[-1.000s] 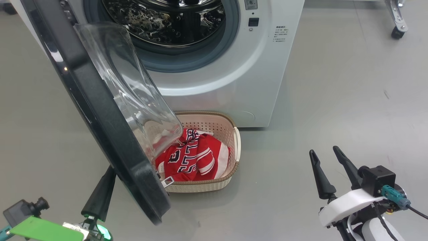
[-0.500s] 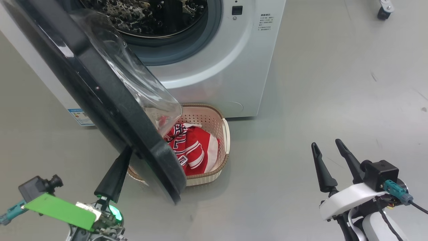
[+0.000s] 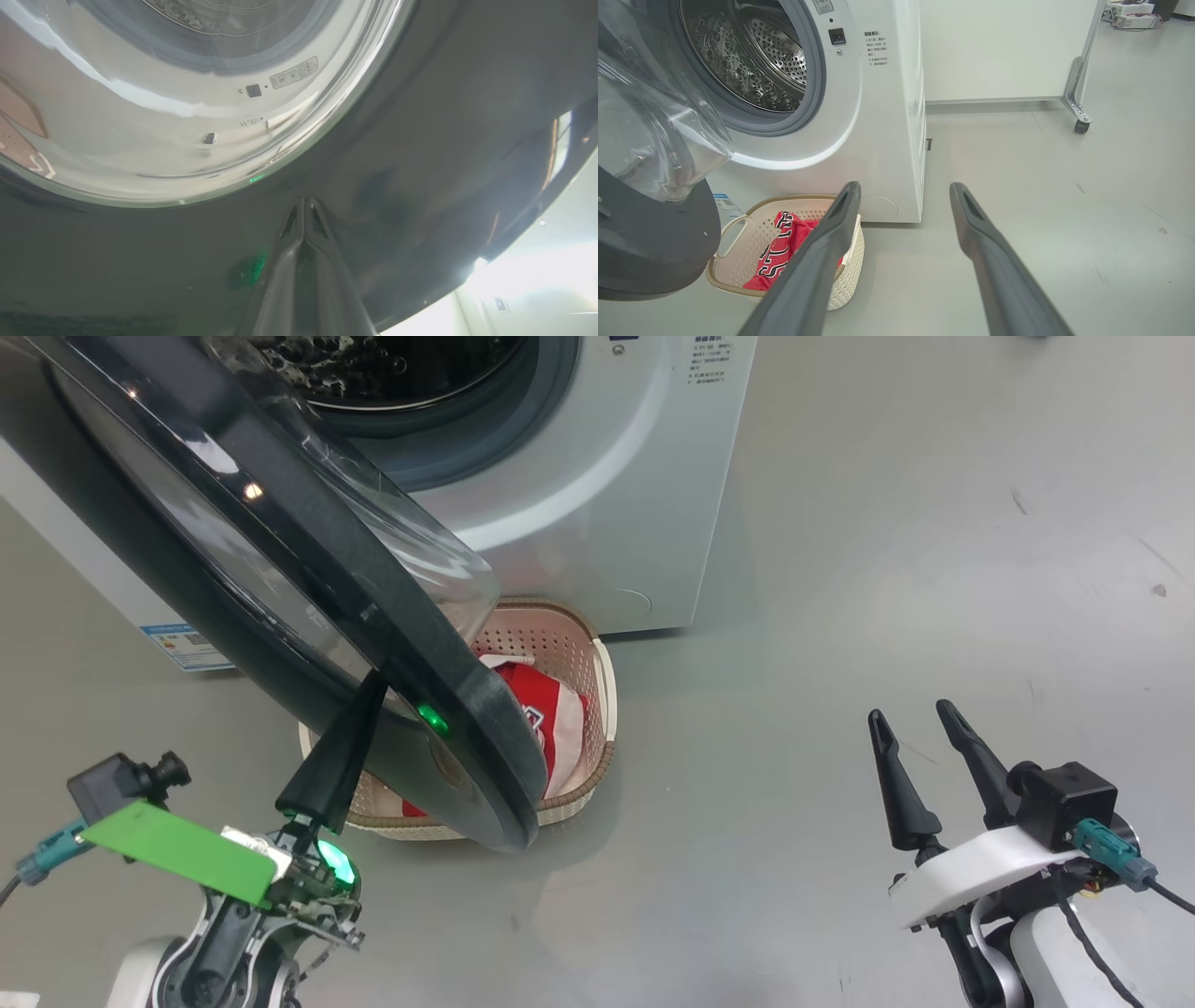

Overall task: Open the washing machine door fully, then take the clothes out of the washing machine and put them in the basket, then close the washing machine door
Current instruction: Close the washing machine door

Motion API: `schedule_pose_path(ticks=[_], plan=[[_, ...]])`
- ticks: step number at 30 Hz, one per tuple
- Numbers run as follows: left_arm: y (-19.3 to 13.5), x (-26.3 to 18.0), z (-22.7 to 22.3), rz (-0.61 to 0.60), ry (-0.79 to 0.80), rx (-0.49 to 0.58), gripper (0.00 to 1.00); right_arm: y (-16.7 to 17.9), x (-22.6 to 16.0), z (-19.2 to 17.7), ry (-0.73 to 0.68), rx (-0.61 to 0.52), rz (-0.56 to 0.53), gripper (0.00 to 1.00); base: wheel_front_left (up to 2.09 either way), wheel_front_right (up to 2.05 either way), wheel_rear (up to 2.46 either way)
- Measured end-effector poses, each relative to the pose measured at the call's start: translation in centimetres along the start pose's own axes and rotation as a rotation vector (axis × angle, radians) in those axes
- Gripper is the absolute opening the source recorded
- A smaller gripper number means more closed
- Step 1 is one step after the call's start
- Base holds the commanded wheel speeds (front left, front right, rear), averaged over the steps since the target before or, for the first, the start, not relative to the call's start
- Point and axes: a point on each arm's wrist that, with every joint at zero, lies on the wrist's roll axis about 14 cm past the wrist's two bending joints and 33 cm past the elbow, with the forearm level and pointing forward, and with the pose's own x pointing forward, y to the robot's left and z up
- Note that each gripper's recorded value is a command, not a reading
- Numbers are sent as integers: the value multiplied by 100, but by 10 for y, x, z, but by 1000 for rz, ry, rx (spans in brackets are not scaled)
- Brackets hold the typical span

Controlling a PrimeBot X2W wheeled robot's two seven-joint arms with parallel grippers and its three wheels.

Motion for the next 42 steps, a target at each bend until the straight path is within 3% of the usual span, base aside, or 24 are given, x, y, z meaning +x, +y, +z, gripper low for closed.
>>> schedule_pose_path(ticks=[23, 35, 42], plan=[[27, 66, -13, 22, 106, -66, 0, -29, -1, -2, -5, 11, -86, 100, 0, 0, 0], [35, 60, 4, 46, 32, -83, 0, -30, -3, -3, -10, 16, -97, 100, 0, 0, 0], [43, 34, 27, 74, -79, -110, 0, -26, -4, 2, -29, 16, -87, 100, 0, 0, 0]])
